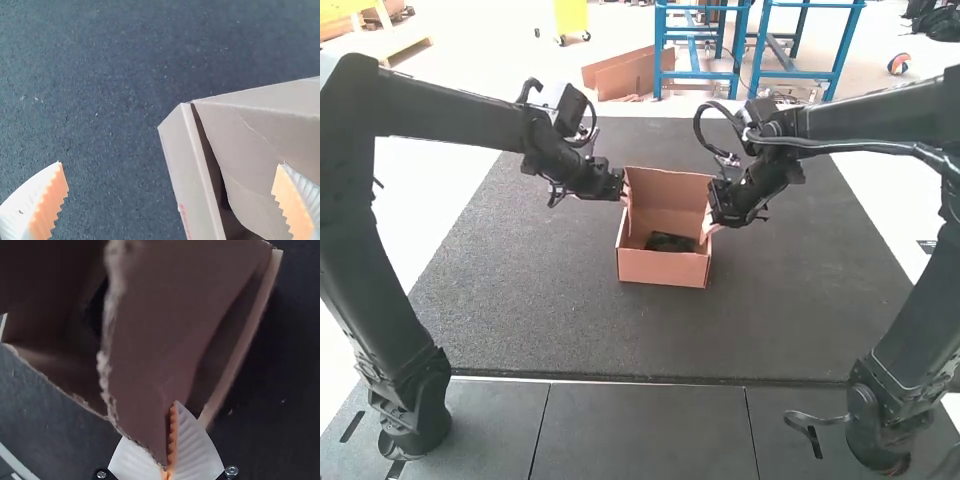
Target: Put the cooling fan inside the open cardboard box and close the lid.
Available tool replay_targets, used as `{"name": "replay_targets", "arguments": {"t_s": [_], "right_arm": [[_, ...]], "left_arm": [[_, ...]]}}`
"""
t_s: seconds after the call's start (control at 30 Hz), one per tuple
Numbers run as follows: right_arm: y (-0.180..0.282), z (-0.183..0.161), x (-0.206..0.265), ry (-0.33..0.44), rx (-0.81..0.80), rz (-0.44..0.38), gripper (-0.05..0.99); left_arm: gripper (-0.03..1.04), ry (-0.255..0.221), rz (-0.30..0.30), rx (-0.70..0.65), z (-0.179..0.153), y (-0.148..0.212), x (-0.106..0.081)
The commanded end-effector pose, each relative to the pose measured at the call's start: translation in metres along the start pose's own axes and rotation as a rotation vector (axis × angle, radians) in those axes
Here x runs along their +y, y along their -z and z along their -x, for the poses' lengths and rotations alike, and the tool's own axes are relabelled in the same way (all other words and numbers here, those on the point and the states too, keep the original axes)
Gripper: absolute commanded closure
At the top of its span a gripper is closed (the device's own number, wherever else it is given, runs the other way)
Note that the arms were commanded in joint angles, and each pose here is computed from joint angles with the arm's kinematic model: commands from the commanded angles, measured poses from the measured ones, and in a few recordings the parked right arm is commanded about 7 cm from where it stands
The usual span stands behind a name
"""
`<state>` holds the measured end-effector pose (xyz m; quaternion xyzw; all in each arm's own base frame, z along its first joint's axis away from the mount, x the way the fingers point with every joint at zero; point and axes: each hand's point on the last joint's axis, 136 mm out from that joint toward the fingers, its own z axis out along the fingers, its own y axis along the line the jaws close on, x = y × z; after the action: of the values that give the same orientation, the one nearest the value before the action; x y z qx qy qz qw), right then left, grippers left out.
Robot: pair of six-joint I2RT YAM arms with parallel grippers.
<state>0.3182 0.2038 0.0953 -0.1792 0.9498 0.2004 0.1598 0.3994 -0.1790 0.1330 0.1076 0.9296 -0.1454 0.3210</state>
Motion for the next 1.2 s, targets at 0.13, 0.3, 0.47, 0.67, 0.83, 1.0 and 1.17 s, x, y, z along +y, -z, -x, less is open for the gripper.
{"name": "replay_targets", "arguments": {"t_s": [0.13, 0.3, 0.47, 0.67, 0.83, 1.0, 1.17], "right_arm": [[0.001, -0.009, -0.006, 0.074, 0.015, -0.057, 0.95], [0.001, -0.01, -0.006, 0.063, 0.016, -0.059, 0.92], [0.014, 0.01, -0.006, 0.022, -0.045, -0.057, 0.45], [0.025, 0.022, -0.003, 0.018, -0.084, -0.048, 0.16], [0.042, 0.025, -0.004, 0.024, -0.125, -0.051, 0.05], [0.059, 0.029, -0.02, 0.009, -0.177, -0.104, 0.03], [0.084, 0.047, -0.045, -0.006, -0.31, -0.19, 0.03]], "left_arm": [[0.04, -0.02, -0.032, -0.027, -0.002, 0.019, -0.009], [0.04, -0.043, -0.026, -0.013, -0.009, 0.025, -0.008], [0.04, -0.067, -0.015, 0.002, -0.013, 0.03, -0.005], [0.04, -0.096, 0.073, -0.031, -0.005, 0.036, 0.008], [0.04, -0.154, 0.286, -0.092, 0.013, 0.046, 0.044], [0.04, -0.223, 0.431, -0.188, 0.04, 0.06, 0.063], [0.04, -0.244, 0.429, -0.283, 0.068, 0.072, 0.055]]}}
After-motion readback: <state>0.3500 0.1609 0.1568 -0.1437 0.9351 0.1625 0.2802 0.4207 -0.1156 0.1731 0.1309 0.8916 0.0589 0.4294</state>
